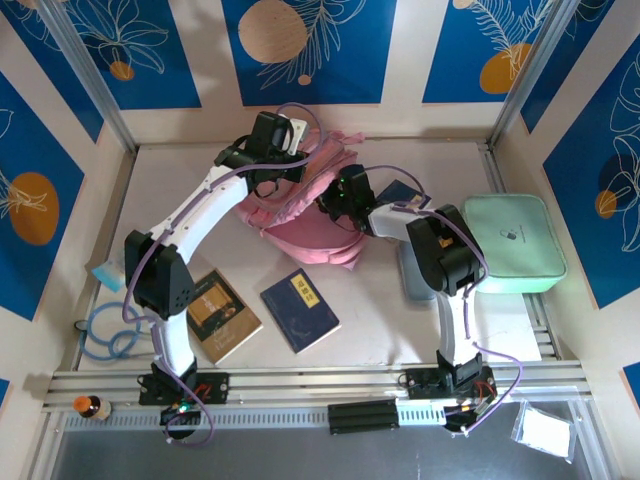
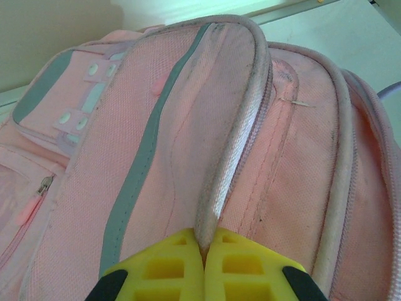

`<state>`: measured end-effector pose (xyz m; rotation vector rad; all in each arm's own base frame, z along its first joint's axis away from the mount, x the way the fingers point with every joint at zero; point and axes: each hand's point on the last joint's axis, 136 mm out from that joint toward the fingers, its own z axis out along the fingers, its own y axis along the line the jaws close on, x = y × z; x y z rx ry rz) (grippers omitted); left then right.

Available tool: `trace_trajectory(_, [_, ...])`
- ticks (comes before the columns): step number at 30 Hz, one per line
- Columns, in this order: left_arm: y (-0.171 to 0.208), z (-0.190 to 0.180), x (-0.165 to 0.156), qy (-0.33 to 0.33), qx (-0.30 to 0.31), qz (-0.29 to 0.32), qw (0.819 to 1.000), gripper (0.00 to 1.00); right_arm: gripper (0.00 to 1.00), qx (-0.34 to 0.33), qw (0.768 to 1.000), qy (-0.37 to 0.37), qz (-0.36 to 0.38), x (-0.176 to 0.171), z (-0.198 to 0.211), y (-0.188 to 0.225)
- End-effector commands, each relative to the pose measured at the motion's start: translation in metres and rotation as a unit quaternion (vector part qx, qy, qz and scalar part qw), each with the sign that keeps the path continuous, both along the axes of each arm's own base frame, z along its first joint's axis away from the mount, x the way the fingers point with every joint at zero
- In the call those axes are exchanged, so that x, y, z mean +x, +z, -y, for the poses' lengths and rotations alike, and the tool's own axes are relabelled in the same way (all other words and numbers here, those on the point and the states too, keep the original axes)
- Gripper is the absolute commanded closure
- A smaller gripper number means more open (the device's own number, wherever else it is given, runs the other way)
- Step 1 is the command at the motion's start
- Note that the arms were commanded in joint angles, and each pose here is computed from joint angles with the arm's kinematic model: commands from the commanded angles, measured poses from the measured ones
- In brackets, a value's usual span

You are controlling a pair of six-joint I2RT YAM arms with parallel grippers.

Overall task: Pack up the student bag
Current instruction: Place the book in the student bag, then close the student bag at the top-center of the table.

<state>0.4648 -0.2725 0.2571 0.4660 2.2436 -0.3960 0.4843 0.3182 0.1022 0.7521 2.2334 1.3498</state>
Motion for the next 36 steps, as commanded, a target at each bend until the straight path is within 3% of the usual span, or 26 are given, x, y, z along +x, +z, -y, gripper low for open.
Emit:
trace_trajectory(1, [0.069, 0.006, 0.007, -0.007, -0.062, 0.076, 0.995, 1.00, 0.85, 0.024, 0.999, 0.015, 0.018, 0.011, -0.017, 0.014])
trace_trajectory(8, [0.049, -0.002, 0.014, 0.002, -0.045, 0.055, 0.997, 1.00, 0.41, 0.041, 0.998, 0.039, 0.020, 0.002, -0.001, 0.013])
trace_trajectory(11, [0.034, -0.010, 0.020, 0.014, -0.034, 0.043, 0.998, 1.00, 0.30, 0.032, 0.999, 0.030, 0.022, -0.010, 0.014, 0.018])
trace_trajectory(21, [-0.008, -0.052, 0.034, 0.085, 0.009, 0.016, 0.996, 1.00, 0.32, -0.028, 0.999, 0.040, 0.000, -0.068, 0.051, 0.030])
trace_trajectory(24, [-0.018, -0.068, 0.039, 0.111, -0.001, 0.006, 0.994, 1.00, 0.32, -0.083, 0.996, 0.030, 0.030, -0.080, 0.071, 0.039])
trace_trajectory(28, [-0.029, -0.057, 0.042, 0.079, -0.028, -0.026, 0.996, 1.00, 0.32, -0.185, 0.979, 0.040, 0.072, -0.095, 0.091, 0.041])
trace_trajectory(31, [-0.037, -0.054, 0.032, 0.079, -0.047, -0.050, 0.995, 0.63, 0.32, -0.248, 0.963, 0.068, 0.076, -0.111, 0.099, 0.034])
trace_trajectory(34, [-0.039, -0.054, 0.015, 0.079, -0.077, -0.064, 0.992, 0.38, 0.29, -0.302, 0.944, 0.111, 0.078, -0.133, 0.102, 0.026])
trace_trajectory(36, [-0.039, -0.057, 0.003, 0.081, -0.097, -0.067, 0.990, 0.28, 0.28, -0.325, 0.928, 0.157, 0.092, -0.150, 0.095, 0.025])
